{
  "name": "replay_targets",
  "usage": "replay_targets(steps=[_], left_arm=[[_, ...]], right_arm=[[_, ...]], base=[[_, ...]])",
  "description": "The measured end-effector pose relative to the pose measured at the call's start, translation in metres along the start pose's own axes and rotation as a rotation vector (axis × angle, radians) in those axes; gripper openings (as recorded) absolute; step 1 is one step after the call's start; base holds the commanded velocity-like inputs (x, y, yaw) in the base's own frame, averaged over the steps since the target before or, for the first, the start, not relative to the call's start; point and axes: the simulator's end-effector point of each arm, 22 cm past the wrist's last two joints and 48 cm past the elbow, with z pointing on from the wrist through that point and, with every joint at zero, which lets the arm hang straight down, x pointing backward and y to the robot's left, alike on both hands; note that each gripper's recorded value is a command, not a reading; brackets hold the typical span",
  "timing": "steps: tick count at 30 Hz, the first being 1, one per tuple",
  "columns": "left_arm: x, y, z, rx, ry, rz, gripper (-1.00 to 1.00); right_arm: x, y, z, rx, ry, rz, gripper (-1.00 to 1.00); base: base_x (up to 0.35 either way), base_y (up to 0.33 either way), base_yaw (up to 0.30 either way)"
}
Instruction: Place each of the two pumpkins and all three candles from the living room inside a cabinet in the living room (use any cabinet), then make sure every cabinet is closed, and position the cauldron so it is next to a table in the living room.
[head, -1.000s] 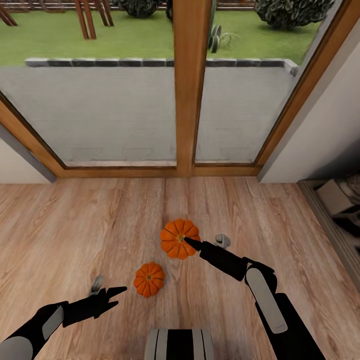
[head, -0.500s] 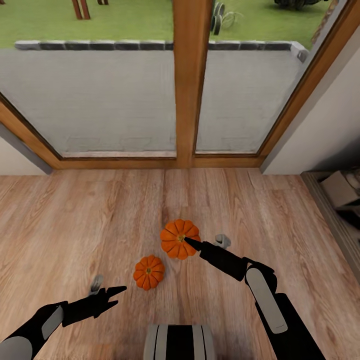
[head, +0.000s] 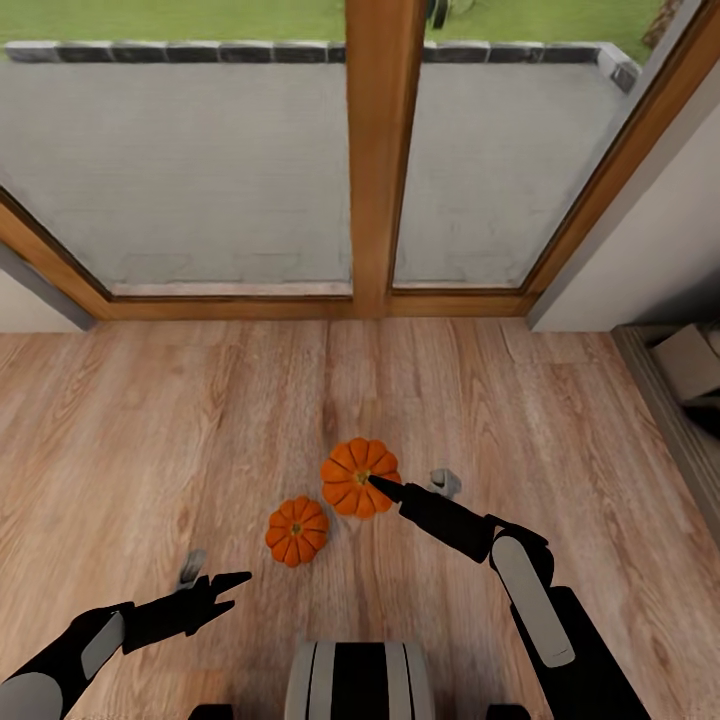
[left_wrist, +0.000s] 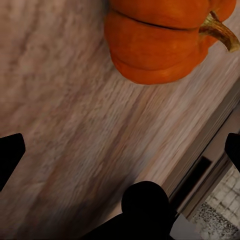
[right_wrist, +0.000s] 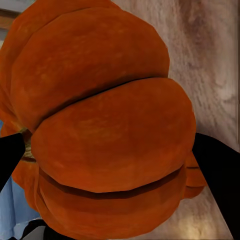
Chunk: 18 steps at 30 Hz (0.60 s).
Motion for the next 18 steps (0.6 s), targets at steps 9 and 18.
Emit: replay_targets(steps=[9,18], left_arm=[[0.006,0.015,0.004,-0.016,0.013,-0.025,1.00],[0.001,0.015,0.004,-0.018,-0.006,0.004,1.00]], right_arm=[[0.009,-0.015,0.006,0.015,0.017,0.023,-1.00],[0.009,-0.014,0.006,0.013,0.016,0.025,-1.00]], base=[[0.000,0.000,0.000],[0.079,-0.035,0.000]])
